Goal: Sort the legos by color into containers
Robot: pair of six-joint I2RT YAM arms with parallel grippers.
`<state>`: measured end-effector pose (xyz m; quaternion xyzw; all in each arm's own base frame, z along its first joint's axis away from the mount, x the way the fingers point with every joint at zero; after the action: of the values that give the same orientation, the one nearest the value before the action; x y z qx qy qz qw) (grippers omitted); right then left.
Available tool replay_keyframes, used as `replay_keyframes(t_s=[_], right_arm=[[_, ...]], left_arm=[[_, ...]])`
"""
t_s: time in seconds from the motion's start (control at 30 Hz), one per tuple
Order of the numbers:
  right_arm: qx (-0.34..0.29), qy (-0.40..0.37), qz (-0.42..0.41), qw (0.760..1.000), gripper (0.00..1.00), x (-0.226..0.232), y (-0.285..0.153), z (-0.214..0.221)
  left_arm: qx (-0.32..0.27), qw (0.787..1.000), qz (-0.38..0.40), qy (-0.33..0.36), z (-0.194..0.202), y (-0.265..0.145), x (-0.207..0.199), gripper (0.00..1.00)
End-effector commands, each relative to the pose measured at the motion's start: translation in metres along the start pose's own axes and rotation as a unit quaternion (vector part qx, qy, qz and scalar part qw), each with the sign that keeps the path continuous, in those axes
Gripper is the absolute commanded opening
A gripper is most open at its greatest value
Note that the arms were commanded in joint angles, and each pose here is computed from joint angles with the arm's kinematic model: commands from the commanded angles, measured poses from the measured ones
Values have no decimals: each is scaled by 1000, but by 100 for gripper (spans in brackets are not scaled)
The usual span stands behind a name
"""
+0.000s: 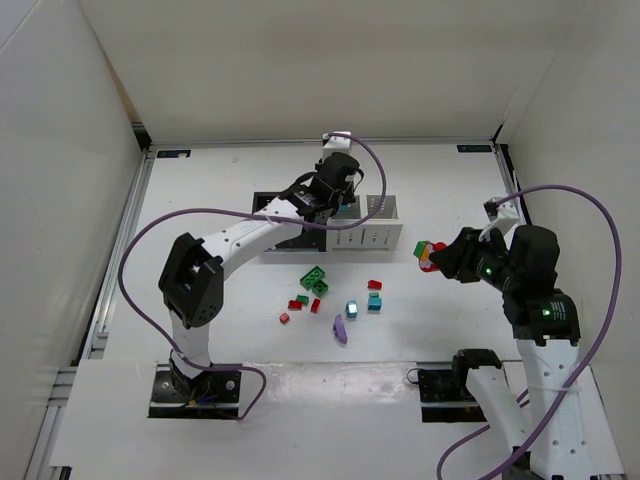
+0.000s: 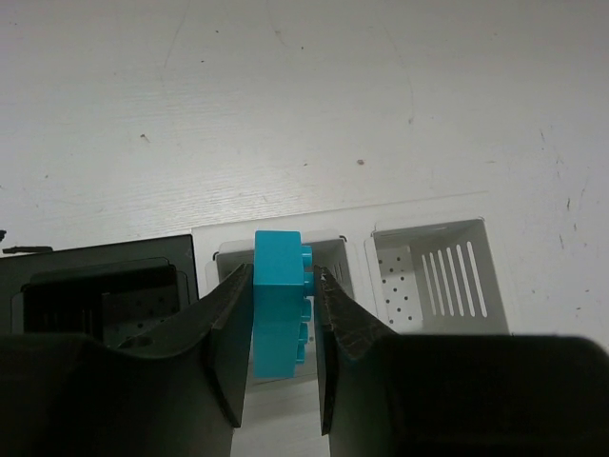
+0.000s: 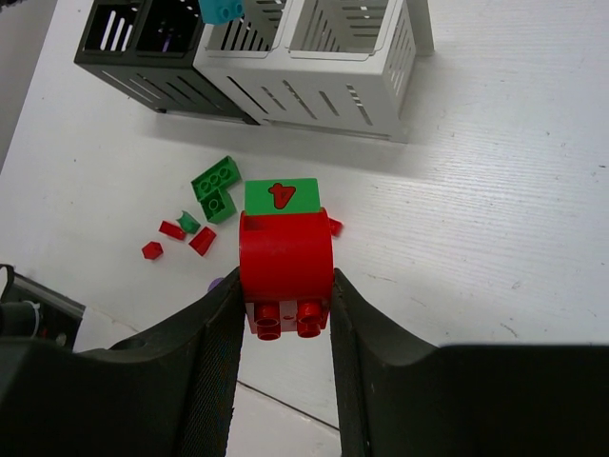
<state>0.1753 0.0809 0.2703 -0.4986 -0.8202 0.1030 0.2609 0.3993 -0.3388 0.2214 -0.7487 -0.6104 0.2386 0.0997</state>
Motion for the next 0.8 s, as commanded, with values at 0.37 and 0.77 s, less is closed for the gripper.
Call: replay_keyframes(t_s=[0.37,0.77], right_arm=[[-18,-25,3,1000,0,4,-8,-10],[-9,-16,-137,990,0,35,1,-16]], left_arm=[[8,999,49,-10,-13,-15,-17,54],[66,959,268,64,-19,-95,-38,78]])
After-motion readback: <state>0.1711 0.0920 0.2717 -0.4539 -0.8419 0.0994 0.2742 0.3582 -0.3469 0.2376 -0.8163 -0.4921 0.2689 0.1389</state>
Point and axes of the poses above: each gripper's point midway between its finger pads, its own y axis out along the fingers, its own x axis along the line the jaws close on, z = x × y, the point moved 3 cm from there along -y, back along the fingers, and after that the axes turned 5 degrees about -y, right-handed, at the moved point
